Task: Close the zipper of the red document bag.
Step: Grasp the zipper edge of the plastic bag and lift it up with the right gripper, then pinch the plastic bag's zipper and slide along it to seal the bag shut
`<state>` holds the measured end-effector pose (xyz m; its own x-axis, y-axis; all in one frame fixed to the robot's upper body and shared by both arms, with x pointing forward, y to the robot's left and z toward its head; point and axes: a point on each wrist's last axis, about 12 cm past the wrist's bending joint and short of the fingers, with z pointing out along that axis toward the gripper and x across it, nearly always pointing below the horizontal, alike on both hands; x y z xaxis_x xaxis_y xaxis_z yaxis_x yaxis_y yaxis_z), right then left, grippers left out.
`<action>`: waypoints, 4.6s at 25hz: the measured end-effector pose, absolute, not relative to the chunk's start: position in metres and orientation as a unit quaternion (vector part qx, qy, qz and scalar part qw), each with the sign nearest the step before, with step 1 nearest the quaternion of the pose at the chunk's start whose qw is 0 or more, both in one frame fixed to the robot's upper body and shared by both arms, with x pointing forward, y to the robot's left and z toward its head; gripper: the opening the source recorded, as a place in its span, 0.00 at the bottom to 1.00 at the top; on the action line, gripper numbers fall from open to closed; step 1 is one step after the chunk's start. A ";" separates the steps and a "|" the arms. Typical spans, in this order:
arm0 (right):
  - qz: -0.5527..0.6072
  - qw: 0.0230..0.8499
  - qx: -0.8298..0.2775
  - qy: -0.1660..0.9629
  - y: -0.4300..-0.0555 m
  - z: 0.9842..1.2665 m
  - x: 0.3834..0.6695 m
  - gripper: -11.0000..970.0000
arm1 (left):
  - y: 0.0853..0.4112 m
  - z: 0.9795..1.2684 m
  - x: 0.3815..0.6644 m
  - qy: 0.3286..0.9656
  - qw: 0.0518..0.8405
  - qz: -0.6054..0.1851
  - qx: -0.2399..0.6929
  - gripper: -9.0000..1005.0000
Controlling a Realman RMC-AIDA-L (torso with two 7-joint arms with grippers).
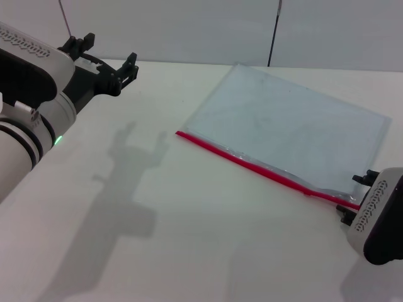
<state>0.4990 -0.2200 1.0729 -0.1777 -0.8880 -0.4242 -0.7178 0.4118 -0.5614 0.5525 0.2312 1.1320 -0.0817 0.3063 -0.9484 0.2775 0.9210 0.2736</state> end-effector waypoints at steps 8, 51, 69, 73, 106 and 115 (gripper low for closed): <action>-0.119 0.367 -0.529 0.756 -0.219 1.076 0.503 0.65 | 0.231 1.132 0.552 0.733 0.650 0.011 0.197 0.81; -0.128 0.370 -0.529 0.753 -0.215 1.075 0.535 0.46 | 0.223 1.134 0.549 0.727 0.656 0.005 0.204 0.81; -0.121 0.367 -0.524 0.759 -0.209 1.076 0.546 0.22 | 0.217 1.137 0.547 0.720 0.660 0.004 0.213 0.81; -0.119 0.366 -0.523 0.760 -0.208 1.075 0.547 0.18 | 0.216 1.138 0.547 0.719 0.661 0.003 0.214 0.81; -0.103 0.426 -0.512 0.739 -0.185 1.139 0.544 0.06 | 0.190 1.200 0.561 0.724 0.531 -0.008 0.439 0.67; -0.065 0.431 -0.521 0.733 -0.172 1.141 0.546 0.06 | 0.142 1.214 0.565 0.672 0.452 0.069 0.583 0.66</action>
